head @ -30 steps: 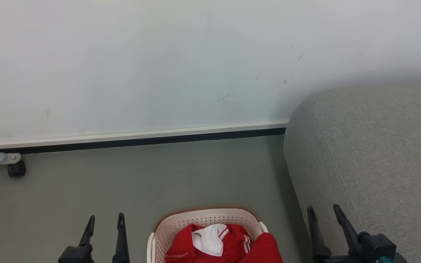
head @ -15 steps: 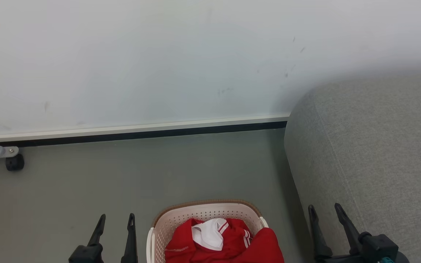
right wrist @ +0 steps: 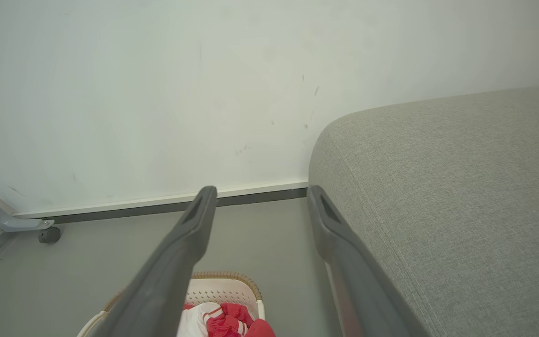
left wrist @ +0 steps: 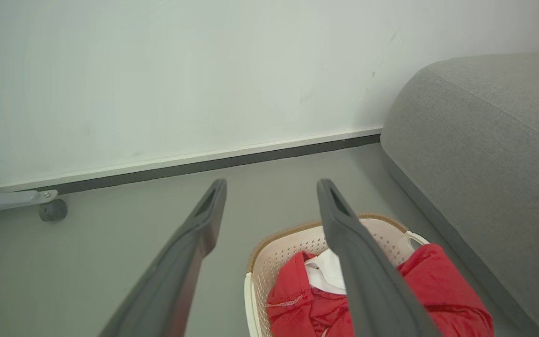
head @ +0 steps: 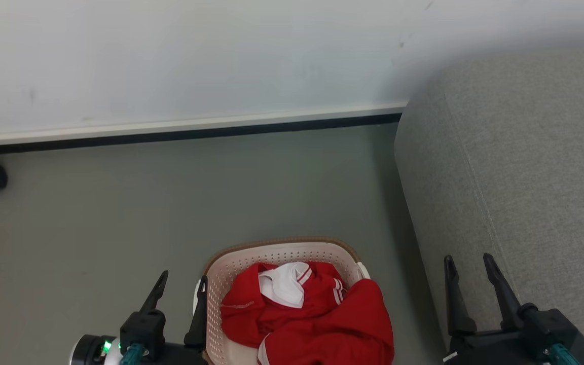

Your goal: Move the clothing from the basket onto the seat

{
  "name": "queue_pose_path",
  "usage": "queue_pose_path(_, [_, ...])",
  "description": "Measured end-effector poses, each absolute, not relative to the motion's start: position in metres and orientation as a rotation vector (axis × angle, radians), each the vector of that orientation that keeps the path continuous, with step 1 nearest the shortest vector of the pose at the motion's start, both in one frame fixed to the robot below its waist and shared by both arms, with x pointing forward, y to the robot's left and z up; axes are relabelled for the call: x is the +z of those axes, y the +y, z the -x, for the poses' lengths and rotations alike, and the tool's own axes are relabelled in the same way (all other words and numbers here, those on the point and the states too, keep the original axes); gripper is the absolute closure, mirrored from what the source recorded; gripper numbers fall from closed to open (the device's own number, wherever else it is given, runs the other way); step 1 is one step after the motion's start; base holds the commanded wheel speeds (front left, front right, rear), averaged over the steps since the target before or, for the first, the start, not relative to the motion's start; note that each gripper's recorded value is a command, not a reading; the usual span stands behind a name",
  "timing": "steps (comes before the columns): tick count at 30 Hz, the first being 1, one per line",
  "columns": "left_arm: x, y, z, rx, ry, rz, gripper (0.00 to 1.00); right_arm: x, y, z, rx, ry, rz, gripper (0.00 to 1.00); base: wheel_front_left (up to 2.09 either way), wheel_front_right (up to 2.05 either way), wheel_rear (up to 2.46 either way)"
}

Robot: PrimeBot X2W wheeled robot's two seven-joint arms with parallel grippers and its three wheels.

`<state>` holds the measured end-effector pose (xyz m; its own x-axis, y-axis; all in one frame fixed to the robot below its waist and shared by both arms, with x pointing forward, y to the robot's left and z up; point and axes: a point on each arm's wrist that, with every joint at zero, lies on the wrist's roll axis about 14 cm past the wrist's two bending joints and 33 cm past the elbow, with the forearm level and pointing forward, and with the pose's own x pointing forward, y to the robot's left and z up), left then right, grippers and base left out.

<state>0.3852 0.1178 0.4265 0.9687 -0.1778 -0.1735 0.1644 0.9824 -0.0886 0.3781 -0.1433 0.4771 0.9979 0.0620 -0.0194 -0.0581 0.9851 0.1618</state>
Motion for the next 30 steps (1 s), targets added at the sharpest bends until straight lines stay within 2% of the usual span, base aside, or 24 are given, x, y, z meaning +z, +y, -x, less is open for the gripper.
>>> queue_pose_path(14, [0.367,0.061,-0.433,-0.380,0.329,0.006,0.00,0.472,-0.163,-0.424,0.005,0.001,-0.122,0.00,0.00,0.00,0.00])
queue_pose_path(30, [0.271,-0.001,-0.445,-0.625,0.551,-0.055,0.00,0.452,-0.197,-0.467,-0.081,-0.004,-0.071,0.00,0.00,0.00,0.00])
